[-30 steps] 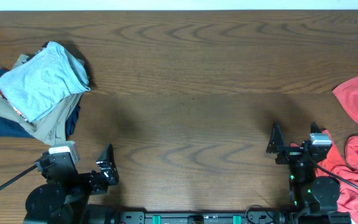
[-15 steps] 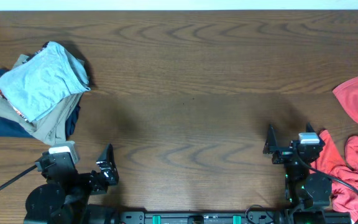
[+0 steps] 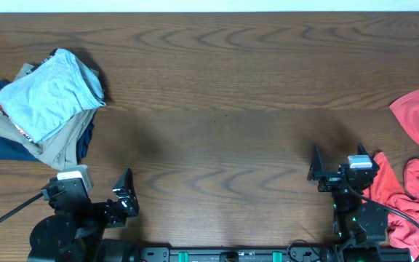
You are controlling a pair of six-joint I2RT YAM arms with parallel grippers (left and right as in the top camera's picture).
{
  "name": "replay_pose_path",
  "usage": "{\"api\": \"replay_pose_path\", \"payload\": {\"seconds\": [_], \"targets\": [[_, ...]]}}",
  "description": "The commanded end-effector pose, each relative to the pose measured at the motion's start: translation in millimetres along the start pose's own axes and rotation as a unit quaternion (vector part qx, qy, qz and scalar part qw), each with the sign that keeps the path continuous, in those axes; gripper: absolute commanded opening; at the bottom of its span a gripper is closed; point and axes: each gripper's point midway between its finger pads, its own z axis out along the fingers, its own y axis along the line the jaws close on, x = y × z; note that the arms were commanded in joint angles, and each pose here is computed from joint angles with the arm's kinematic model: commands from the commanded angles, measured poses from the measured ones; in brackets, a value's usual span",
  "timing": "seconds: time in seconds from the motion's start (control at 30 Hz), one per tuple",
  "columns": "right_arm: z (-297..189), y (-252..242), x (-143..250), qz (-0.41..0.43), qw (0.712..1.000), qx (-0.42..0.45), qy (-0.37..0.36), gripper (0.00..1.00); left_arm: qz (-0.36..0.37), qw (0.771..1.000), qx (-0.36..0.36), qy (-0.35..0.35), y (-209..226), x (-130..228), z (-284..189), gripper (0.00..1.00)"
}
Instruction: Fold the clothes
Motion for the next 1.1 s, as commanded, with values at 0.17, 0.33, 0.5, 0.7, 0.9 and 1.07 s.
{"api": "replay_pose_path", "payload": {"seconds": [0.17,0.33,0.5,0.7,0.9,1.07], "targets": [[-0.3,2.8,0.0,-0.006,1.0,-0.006,-0.001,0.99,-0.004,1.0,-0.004,-0.001,1.5,0.3,0.6,0.98],[-0.3,2.8,0.0,-0.006,1.0,-0.006,-0.001,0.99,-0.004,1.0,-0.004,0.0,1.6,0.4,0.6,0.98],[-0.3,2.8,0.0,-0.006,1.0,-0.006,-0.001,0.99,-0.004,1.0,-0.004,-0.001,1.5,0.3,0.6,0.98],[-0.3,2.8,0.0,-0.006,1.0,-0.006,-0.001,0.99,-0.004,1.0,-0.005,0.001,1.9,1.5,1.0,0.98],[-0.3,2.8,0.0,-0.006,1.0,-0.006,-0.001,0.99,-0.004,1.0,-0.005,0.002,2.0,2.0,1.1,0.98],[-0.3,2.8,0.0,-0.006,1.0,-0.006,-0.001,0.99,-0.004,1.0,-0.007,0.007,2.8,4.1,1.2,0.98]]}}
